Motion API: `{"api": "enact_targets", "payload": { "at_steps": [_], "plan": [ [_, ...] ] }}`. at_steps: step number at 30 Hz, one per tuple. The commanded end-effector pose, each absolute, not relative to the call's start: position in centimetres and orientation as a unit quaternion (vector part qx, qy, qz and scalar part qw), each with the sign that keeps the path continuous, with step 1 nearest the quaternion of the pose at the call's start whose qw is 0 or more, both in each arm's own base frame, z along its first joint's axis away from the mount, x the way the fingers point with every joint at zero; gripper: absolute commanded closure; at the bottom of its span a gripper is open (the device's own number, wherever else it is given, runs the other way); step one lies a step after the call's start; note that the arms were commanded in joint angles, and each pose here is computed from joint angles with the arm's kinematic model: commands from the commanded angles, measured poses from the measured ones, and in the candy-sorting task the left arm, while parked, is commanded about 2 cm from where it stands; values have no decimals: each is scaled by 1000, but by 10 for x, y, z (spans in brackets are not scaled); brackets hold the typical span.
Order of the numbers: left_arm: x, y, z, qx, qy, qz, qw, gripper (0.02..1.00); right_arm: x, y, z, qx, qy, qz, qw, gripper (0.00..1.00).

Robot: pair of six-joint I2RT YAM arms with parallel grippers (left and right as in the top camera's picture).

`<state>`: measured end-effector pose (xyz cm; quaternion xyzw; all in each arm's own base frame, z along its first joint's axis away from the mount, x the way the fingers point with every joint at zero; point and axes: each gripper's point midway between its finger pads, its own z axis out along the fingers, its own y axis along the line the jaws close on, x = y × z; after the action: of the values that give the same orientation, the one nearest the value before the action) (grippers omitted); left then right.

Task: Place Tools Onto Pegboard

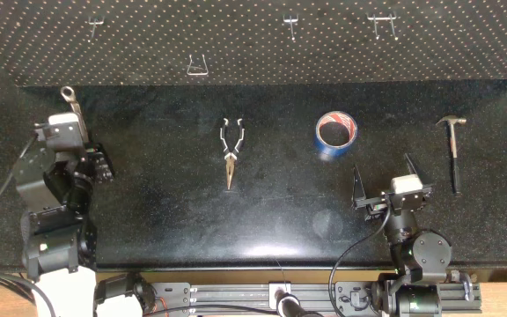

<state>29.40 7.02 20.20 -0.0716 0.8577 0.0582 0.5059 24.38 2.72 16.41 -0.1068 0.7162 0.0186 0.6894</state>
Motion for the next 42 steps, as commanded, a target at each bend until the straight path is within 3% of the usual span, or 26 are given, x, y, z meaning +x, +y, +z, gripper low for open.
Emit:
{"api": "enact_targets", "payload": {
  "at_steps": [1,8,27,42],
  "plan": [
    [314,67,199,-104,850,25,516,989,244,29,163,-114,714,15,690,25],
    [332,40,197,-65,850,6,523,991,244,29,163,-114,714,15,690,25],
    [348,58,203,-63,838,65,538,989,244,29,163,-114,714,15,690,25],
    [361,60,210,-58,824,69,560,989,244,29,163,-114,714,15,690,25]
  ]
}}
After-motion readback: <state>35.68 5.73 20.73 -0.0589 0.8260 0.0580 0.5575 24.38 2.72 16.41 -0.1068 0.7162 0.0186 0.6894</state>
